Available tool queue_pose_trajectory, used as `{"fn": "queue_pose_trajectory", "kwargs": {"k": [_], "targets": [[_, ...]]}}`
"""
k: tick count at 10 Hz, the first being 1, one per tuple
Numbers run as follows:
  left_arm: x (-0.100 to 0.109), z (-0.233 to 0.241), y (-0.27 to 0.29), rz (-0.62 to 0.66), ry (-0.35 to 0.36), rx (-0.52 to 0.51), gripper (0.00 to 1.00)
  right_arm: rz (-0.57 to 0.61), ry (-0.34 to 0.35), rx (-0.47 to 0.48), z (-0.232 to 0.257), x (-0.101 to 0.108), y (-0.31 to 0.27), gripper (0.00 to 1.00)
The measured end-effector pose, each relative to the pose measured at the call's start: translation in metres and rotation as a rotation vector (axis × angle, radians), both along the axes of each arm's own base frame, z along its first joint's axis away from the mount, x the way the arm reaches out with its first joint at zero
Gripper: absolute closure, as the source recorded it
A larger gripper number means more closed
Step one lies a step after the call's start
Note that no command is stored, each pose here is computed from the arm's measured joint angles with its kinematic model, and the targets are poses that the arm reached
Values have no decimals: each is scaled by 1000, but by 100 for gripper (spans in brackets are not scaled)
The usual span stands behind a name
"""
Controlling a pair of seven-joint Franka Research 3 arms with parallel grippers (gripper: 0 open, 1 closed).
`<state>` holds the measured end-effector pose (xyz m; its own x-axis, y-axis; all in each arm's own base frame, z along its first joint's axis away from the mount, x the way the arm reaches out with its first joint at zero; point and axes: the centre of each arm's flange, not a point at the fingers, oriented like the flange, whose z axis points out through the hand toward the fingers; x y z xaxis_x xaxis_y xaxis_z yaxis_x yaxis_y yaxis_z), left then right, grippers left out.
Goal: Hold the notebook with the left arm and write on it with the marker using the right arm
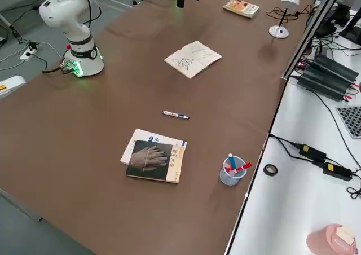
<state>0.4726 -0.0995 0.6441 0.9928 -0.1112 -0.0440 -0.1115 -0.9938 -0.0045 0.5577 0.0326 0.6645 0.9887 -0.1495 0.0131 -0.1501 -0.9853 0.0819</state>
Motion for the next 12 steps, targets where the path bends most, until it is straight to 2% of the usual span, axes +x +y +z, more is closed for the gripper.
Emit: {"fn": "queue_pose_trajectory", "kwargs": {"k": [3, 12], "targets": [[0, 0, 0, 0, 0, 0, 0, 6, -26, 4, -15, 10, 1, 0], [3, 4, 39, 75, -3, -1, 0, 15, -26, 23, -26, 14, 3, 0]]}}
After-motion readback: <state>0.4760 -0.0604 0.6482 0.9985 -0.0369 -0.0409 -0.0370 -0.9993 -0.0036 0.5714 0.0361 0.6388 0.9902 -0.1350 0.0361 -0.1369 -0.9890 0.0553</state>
